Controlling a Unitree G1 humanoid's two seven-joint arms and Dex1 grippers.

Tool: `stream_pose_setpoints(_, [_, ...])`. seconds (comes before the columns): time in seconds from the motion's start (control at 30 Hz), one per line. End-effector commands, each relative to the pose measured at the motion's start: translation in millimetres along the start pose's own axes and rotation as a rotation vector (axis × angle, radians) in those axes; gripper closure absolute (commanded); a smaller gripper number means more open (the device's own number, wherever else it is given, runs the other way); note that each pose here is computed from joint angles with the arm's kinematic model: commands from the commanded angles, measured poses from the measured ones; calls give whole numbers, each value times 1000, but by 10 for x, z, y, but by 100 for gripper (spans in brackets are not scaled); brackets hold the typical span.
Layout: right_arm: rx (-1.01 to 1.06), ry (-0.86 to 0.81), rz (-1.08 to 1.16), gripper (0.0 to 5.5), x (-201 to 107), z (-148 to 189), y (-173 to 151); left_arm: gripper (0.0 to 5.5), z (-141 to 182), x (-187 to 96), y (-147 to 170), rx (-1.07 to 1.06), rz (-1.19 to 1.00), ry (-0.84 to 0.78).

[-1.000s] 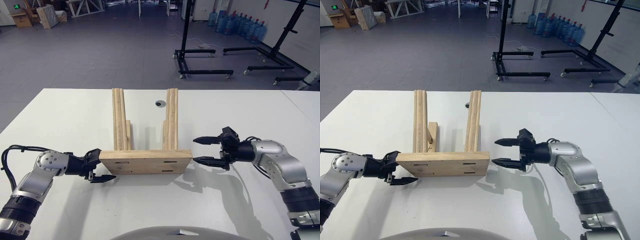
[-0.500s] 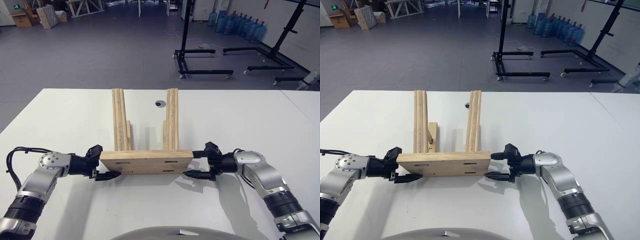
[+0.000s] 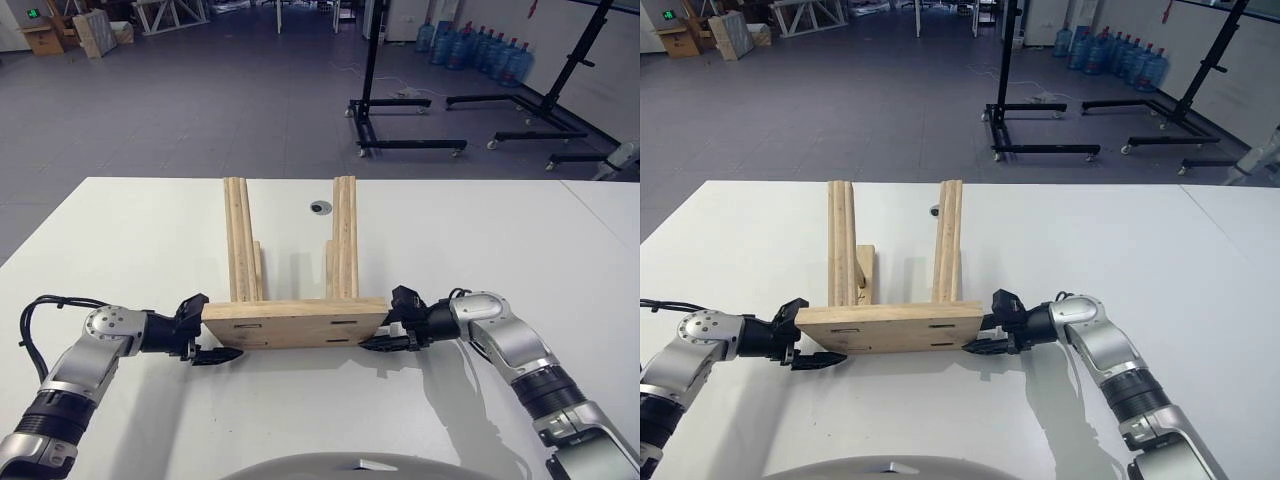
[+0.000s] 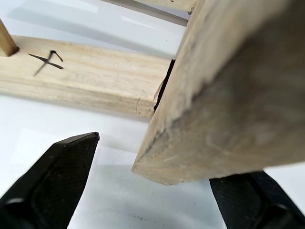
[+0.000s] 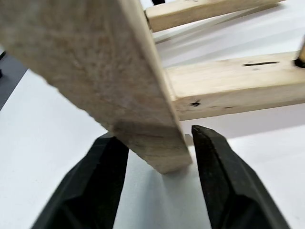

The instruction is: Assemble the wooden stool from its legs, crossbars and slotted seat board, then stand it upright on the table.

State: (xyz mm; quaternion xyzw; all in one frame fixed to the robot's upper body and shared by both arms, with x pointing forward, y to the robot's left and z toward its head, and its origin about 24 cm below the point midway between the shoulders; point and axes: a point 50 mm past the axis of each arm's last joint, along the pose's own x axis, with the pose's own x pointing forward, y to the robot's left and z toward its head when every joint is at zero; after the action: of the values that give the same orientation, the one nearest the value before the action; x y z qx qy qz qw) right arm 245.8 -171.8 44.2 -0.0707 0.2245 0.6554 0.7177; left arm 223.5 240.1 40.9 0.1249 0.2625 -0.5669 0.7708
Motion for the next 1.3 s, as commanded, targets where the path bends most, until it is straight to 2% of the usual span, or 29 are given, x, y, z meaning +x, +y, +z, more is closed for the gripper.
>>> stream_pose_setpoints(0.03, [-12,-23,-13,386,-4,68,-69,164,60,52,37,23,-5,-7])
stream_pose_setpoints(0.17, [-17,-30,-29,388,-32,84,-139,164,47,105,27,14,-6,-25])
stream_pose_setpoints(0.33, [-35,-81,16,388,-71,196,-81,238,144,103,31,11,-15,-108])
stream_pose_setpoints(0.47, [31,-165,41,395,-220,294,20,293,358,129,-122,29,-89,-212])
stream_pose_setpoints(0.6, [107,-228,76,401,-386,417,113,347,339,28,-240,-37,-122,-242])
stream_pose_setpoints(0.7, [126,-207,143,402,-451,493,218,368,487,-93,-362,-63,-170,-297])
stream_pose_setpoints(0.8, [183,-196,211,404,-534,593,343,382,827,-246,-389,-68,-200,-414])
stream_pose_setpoints(0.93, [327,-214,287,408,-651,750,542,386,1140,-361,-575,-88,-295,-480])
stream_pose_setpoints(1.0, [443,-218,353,408,-724,858,661,388,1313,-443,-696,-198,-412,-549])
stream_pose_setpoints(1.07, [508,-163,415,408,-795,940,755,393,1422,-511,-877,-245,-542,-550])
stream_pose_setpoints(1.17, [578,-162,462,408,-918,1109,748,415,1431,-537,-1070,-285,-604,-491])
stream_pose_setpoints(1.3, [663,-163,566,409,-1163,1406,728,416,1467,-529,-1399,-356,-701,-480])
